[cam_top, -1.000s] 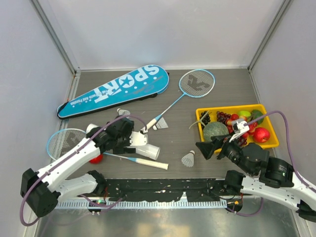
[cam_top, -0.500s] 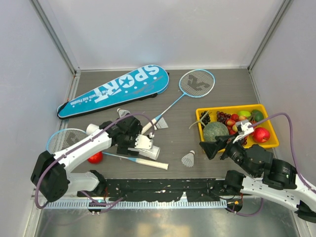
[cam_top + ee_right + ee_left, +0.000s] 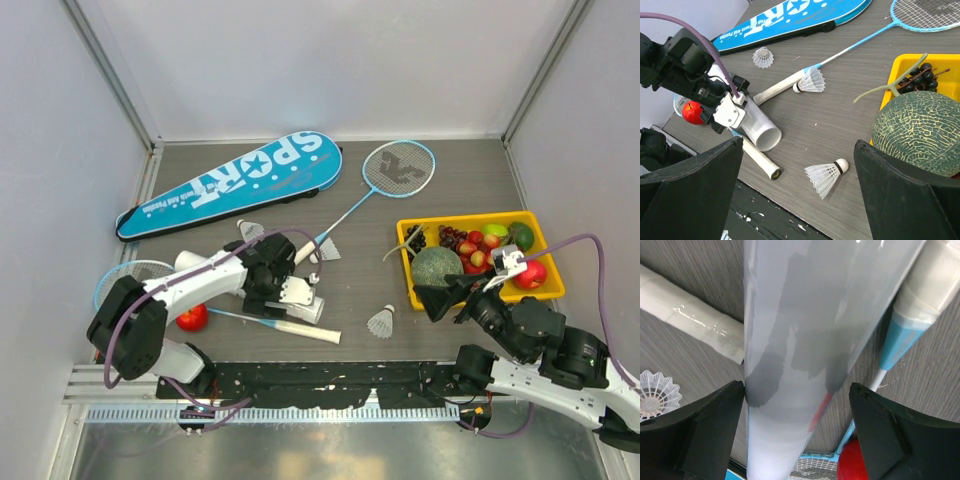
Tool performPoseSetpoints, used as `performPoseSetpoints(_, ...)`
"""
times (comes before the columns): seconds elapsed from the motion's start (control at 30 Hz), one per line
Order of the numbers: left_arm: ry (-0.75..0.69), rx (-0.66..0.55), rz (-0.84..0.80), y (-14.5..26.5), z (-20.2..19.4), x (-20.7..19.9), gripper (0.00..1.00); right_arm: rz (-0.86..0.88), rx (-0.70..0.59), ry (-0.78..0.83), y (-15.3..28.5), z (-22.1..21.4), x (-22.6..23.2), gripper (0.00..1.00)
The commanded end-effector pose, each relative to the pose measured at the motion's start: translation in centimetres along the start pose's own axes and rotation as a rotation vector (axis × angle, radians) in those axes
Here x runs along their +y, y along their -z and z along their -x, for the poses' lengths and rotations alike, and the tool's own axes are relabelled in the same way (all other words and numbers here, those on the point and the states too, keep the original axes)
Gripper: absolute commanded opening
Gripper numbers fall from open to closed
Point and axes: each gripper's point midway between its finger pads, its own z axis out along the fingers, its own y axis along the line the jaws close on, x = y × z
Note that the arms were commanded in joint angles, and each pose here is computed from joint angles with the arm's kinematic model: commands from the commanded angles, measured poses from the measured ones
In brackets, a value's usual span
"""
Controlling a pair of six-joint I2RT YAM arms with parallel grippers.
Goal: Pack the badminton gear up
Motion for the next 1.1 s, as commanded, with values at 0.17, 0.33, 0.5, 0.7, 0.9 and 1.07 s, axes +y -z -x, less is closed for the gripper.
performPoseSetpoints(0.17, 0.009, -0.021, -0.007, -1.6, 1.6, 1.4, 0.83, -0.016, -0.066, -0.029, 1.0, 1.8, -0.7, 0.96)
performPoseSetpoints(0.33, 0.005, -0.029, 0.001, -1.2, 1.6, 1.4, 0.59, -0.020, -0.066, -0.029, 1.0, 2.0, -0.7, 0.95)
performPoseSetpoints(0.5, 0.035, -0.088, 0.061, 1.7, 2.7, 2.5, 0.35, -0.021, -0.064, -0.039, 0.9, 1.9, -0.6, 0.96)
performPoseSetpoints(0.7, 0.071, -0.061, 0.049, 5.7, 2.0, 1.7, 0.05, -0.008, -0.056, -0.075, 0.9, 1.7, -0.3, 0.96)
performPoseSetpoints(0.9, 0.132, -0.133, 0.173, 10.2, 2.6, 2.9, 0.00, 0.015, -0.057, -0.077, 0.2, 1.4, 0.5, 0.96)
performPoseSetpoints(1.07, 0.242, -0.434, 0.416, 15.5, 5.9, 5.2, 0.00, 0.065, -0.040, -0.061, -0.6, 2.0, 2.6, 1.00)
